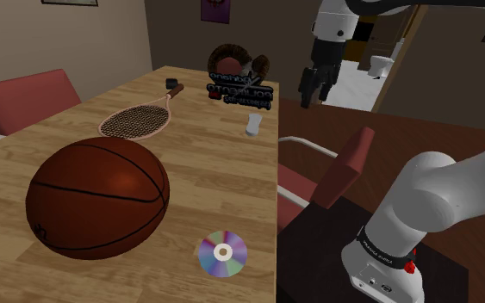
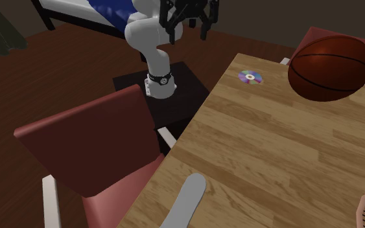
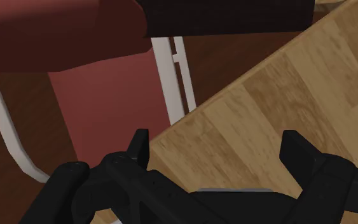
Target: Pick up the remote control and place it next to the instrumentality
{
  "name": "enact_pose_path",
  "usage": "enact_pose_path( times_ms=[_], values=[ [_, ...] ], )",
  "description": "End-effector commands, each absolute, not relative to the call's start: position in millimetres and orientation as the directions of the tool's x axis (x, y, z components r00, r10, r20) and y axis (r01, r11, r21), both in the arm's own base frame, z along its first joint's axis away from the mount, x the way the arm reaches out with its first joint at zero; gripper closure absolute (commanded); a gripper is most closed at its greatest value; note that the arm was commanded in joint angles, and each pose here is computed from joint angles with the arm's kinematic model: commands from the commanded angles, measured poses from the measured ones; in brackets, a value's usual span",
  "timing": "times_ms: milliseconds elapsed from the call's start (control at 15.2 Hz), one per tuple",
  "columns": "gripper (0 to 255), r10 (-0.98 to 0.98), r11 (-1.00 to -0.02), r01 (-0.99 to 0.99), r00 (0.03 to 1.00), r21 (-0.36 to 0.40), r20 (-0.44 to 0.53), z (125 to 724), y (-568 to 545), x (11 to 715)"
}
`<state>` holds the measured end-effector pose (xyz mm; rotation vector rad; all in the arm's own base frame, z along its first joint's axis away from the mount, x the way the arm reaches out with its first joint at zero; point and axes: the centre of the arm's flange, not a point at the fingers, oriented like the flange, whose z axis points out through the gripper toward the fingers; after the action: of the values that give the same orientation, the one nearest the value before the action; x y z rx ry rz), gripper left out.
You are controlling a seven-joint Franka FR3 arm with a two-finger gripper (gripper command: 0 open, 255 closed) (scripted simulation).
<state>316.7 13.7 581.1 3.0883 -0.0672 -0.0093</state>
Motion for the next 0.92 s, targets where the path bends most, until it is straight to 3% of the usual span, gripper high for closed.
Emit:
enact_pose_path(
  times_ms=[0,858],
  values=[
    [0,-0.044,-0.998,-0.043,0.999,0.053,-0.005,581.1,13.7,316.7],
    [0,-0.358,-0.933,-0.357,0.934,0.040,0.004,499.2,-22.0,463.6]
  ],
)
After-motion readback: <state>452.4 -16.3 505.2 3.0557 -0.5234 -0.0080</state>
